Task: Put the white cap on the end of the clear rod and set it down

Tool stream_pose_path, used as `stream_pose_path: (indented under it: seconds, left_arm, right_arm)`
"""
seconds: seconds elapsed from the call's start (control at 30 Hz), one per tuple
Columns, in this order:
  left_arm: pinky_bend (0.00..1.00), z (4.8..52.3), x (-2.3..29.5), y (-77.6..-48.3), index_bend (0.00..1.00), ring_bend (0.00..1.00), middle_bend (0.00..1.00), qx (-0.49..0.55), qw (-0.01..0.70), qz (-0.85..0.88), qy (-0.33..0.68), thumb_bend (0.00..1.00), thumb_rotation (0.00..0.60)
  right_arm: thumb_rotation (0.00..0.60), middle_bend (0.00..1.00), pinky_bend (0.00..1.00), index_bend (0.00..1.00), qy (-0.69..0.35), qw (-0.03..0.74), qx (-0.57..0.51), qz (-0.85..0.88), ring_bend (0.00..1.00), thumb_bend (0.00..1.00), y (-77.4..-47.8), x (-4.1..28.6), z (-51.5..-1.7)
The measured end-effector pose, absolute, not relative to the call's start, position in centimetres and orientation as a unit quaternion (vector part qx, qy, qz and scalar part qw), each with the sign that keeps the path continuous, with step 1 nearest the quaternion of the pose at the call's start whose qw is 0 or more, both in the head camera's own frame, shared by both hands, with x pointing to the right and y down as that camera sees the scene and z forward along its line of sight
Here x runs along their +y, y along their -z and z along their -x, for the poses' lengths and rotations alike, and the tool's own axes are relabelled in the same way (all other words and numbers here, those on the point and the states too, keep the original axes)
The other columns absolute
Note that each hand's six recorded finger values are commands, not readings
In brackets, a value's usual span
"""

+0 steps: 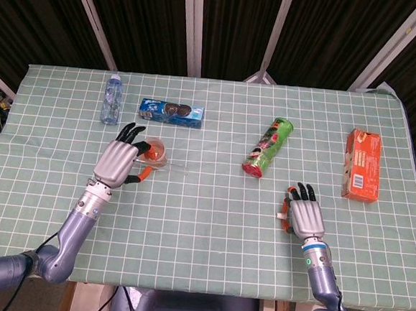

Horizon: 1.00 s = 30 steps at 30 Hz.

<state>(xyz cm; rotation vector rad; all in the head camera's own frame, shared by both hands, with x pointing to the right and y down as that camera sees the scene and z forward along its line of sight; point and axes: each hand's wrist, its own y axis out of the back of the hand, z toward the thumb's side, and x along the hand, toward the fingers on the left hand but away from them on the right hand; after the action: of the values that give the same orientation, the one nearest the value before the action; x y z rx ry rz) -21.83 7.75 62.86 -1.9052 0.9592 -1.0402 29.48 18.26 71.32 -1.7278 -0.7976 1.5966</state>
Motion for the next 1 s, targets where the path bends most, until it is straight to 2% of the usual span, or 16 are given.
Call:
stream_pose_path:
  seconds: [0.3, 0.53, 0.8, 1.0]
  left_arm:
    - [0.00, 21.8, 8.0, -63.0, 0.59, 0.11, 0.50, 0.372, 0.375, 0.745, 0.408, 0.64, 0.600]
    - [0.00, 21.3, 7.9, -62.9, 0.59, 0.11, 0.50, 0.374, 0.371, 0.747, 0.405, 0.64, 0.600]
    - [0.00, 19.6, 7.6, -63.1, 0.59, 0.11, 0.50, 0.379, 0.353, 0.754, 0.403, 0.64, 0.600]
    - [0.00, 18.1, 7.3, -63.9, 0.59, 0.11, 0.50, 0.396, 0.305, 0.761, 0.413, 0.64, 0.600]
  right_arm:
    - [0.600, 0.23, 0.00, 0.59, -0.608, 0.324, -0.306, 0.657, 0.05, 0.36, -71.2, 18.2, -29.6]
    - [0.600, 0.23, 0.00, 0.59, -0.593, 0.334, -0.323, 0.657, 0.05, 0.36, -69.8, 17.1, -29.5]
    - [0.600, 0.23, 0.00, 0.59, -0.563, 0.371, -0.358, 0.646, 0.05, 0.36, -66.2, 13.5, -29.4]
    - [0.600, 0.23, 0.00, 0.59, -0.528, 0.439, -0.371, 0.626, 0.05, 0.36, -62.8, 10.0, -28.3]
